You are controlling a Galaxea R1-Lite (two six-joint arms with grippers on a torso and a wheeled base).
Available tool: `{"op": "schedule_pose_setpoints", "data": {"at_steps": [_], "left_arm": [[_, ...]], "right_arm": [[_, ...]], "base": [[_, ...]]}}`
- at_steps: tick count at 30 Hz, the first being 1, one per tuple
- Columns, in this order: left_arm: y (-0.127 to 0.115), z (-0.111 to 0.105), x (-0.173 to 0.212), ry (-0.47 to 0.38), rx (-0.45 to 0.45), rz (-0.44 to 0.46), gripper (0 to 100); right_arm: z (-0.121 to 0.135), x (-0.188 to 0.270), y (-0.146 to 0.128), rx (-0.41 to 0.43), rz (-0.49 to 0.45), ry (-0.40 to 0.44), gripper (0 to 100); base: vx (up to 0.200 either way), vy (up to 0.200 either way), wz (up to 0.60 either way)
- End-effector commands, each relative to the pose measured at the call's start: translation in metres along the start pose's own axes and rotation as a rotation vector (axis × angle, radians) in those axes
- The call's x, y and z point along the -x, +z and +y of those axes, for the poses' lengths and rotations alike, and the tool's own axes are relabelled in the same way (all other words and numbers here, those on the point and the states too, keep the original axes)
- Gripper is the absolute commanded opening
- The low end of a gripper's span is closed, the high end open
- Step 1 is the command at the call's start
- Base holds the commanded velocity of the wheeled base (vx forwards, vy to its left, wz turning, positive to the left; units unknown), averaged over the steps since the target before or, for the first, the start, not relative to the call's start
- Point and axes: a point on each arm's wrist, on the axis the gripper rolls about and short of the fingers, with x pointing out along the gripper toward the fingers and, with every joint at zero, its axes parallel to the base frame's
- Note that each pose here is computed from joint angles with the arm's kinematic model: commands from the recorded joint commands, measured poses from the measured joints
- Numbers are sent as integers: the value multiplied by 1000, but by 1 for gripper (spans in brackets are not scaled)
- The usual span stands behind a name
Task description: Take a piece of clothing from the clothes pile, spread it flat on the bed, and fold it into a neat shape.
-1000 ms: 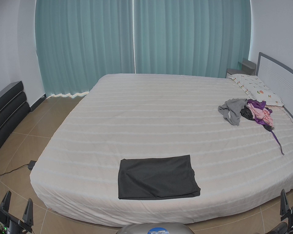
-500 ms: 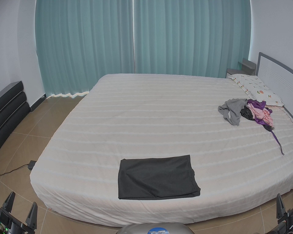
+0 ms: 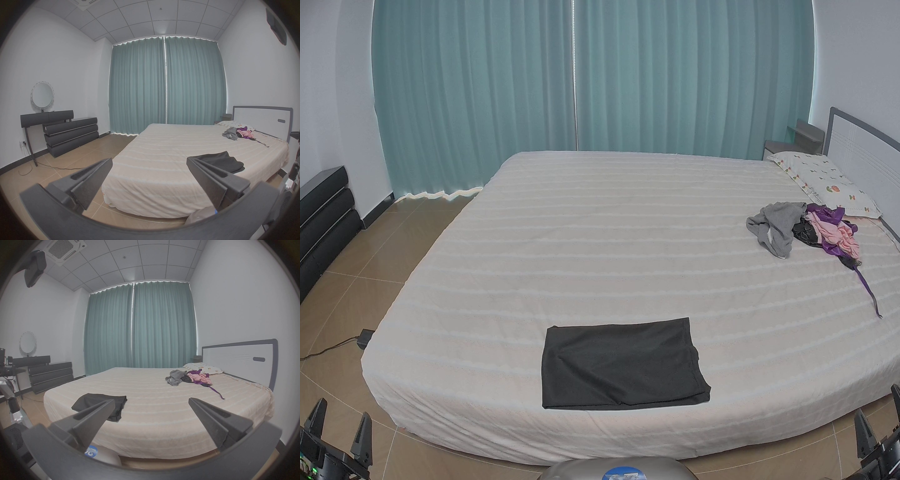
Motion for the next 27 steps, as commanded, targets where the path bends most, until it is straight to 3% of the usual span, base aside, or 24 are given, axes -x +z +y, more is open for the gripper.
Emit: {"op": "schedule_pose_setpoints", "data": {"at_steps": [1,27], "left_arm": [[-5,0,-2,1,2,21,100],[-5,0,-2,-3,-12,24,100]], "right_arm": [[0,0,-1,4,-8,16,100],[0,0,-1,-5,-19,17,100]], "base": [[0,0,0],[0,0,0]]}}
